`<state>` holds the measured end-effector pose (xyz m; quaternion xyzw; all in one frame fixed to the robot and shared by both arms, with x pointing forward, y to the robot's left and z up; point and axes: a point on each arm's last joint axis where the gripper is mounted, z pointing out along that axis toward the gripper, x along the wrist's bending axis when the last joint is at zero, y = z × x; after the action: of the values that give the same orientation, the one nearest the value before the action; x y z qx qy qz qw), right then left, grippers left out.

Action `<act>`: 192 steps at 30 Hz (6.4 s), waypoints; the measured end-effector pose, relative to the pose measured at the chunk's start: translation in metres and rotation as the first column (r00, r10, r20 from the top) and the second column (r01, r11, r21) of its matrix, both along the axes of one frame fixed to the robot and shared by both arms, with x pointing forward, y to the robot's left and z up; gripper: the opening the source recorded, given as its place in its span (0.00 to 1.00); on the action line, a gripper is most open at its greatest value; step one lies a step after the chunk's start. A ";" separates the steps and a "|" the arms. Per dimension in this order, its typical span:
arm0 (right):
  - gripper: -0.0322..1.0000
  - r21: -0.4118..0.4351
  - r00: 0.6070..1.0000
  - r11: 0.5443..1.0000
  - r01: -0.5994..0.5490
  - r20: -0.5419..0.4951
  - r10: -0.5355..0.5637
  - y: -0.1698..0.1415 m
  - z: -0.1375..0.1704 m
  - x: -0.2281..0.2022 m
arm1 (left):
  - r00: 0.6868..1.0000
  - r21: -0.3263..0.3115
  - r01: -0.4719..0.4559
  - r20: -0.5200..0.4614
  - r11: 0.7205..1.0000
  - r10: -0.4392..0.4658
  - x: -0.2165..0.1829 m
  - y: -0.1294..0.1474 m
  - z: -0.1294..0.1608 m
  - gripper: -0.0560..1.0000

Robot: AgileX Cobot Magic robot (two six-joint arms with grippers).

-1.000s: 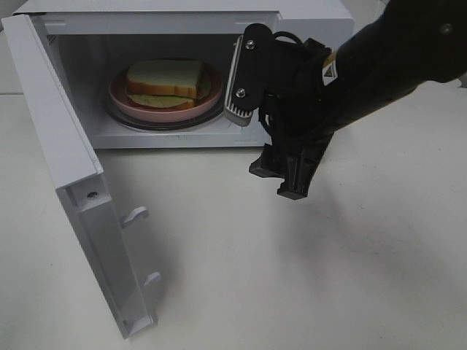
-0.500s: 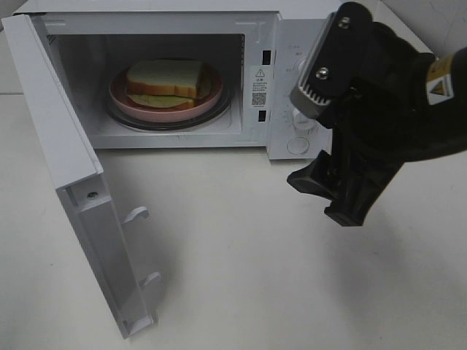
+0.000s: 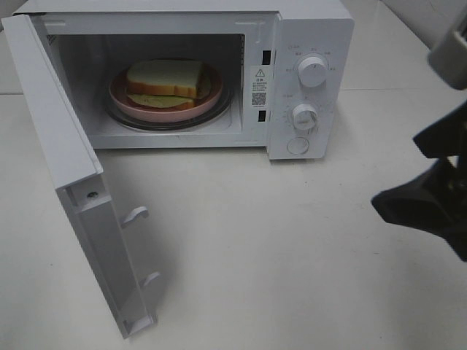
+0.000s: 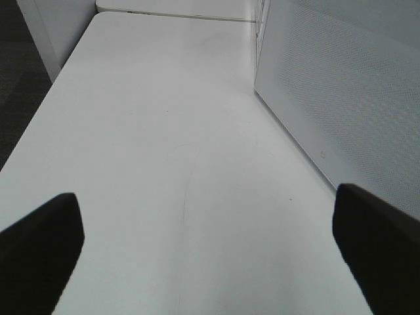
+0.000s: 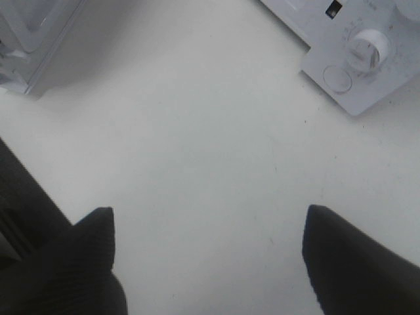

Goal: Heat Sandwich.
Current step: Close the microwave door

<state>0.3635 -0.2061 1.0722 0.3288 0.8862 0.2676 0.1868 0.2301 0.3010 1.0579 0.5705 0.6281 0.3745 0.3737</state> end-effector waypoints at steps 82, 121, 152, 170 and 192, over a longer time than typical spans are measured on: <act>0.77 0.354 0.683 0.701 0.619 0.198 -0.703 -0.096 -0.024 -0.132 | 1.000 0.000 0.000 0.000 1.000 0.000 0.000 0.000 0.000 0.98; 0.77 0.354 0.683 0.701 0.619 0.198 -0.703 -0.096 -0.024 -0.132 | 1.000 0.000 0.000 0.000 1.000 0.000 0.005 0.000 0.007 0.98; 0.77 0.354 0.683 0.701 0.619 0.198 -0.703 -0.096 -0.024 -0.132 | 1.000 0.007 0.001 0.023 1.000 -0.001 0.132 0.007 -0.037 0.05; 0.77 0.354 0.683 0.701 0.619 0.198 -0.703 -0.096 -0.024 -0.132 | 0.976 0.065 0.053 0.209 0.996 -0.066 0.198 0.006 -0.073 0.05; 0.77 0.354 0.683 0.701 0.619 0.198 -0.703 -0.096 -0.024 -0.132 | 0.907 0.052 0.390 0.151 0.919 -0.393 0.248 -0.041 -0.103 0.05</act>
<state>0.2312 -0.3019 1.0485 0.6023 0.6200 0.3434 0.3673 0.4784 0.2601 0.9548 0.6570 0.4655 0.3425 0.4840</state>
